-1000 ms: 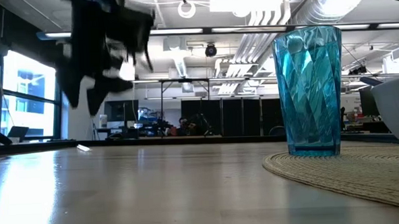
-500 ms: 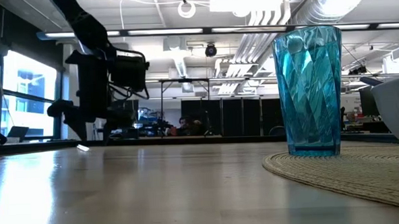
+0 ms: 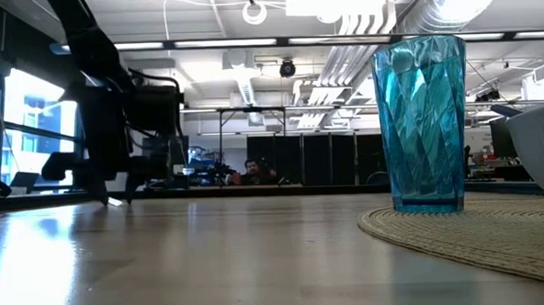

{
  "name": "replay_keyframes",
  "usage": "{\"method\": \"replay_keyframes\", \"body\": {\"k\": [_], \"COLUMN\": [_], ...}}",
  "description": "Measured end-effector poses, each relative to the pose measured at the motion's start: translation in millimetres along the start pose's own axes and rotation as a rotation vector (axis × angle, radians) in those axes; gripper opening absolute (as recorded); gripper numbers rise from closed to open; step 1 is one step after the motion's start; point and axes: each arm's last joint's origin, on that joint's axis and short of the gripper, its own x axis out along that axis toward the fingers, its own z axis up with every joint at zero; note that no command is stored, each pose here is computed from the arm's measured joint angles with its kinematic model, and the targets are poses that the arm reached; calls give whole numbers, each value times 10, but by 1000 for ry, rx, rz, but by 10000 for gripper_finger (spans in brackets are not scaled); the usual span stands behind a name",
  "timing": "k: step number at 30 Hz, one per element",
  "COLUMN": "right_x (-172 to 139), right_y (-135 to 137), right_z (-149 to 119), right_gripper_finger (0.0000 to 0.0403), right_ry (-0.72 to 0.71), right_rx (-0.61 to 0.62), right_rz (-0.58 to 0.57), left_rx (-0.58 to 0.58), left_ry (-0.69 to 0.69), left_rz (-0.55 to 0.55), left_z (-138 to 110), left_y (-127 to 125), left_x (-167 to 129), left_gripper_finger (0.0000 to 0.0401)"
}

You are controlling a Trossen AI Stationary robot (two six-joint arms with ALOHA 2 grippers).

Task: Pick & Place Utensil
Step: Put the yellow straw into the blue cup on the brown mat

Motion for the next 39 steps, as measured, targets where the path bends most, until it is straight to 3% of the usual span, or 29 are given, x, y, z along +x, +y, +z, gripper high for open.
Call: {"method": "replay_keyframes", "body": {"k": [10, 17, 21, 25, 28, 33, 36, 39], "right_x": [-3, -3, -3, -3, -3, -3, -3, -4], "right_y": [56, 58, 58, 58, 58, 57, 58, 65], "right_z": [28, 28, 28, 28, 28, 28, 26, 17], "right_gripper_finger": [12, 12, 12, 12, 12, 12, 12, 12], "right_ry": [-19, -20, -20, -20, -20, -20, -14, 21], "right_rx": [38, 13, 11, 10, 10, 10, 14, 25], "right_rz": [53, 55, 54, 54, 54, 53, 57, 77], "left_rx": [-5, 104, 208, 316, 393, 533, 702, 965], "left_ry": [-17, 38, 160, 146, 76, -170, -273, -259], "left_rz": [-47, -80, -114, -199, -285, -497, -617, -712], "left_z": [-112, -268, -388, -463, -473, -414, -388, -367], "left_y": [-12, -48, -169, -293, -361, -456, -499, -518], "left_x": [-86, -297, -650, -1115, -1502, -2183, -2552, -2821], "left_gripper_finger": [14, 17, 13, 12, 12, 11, 11, 11]}}
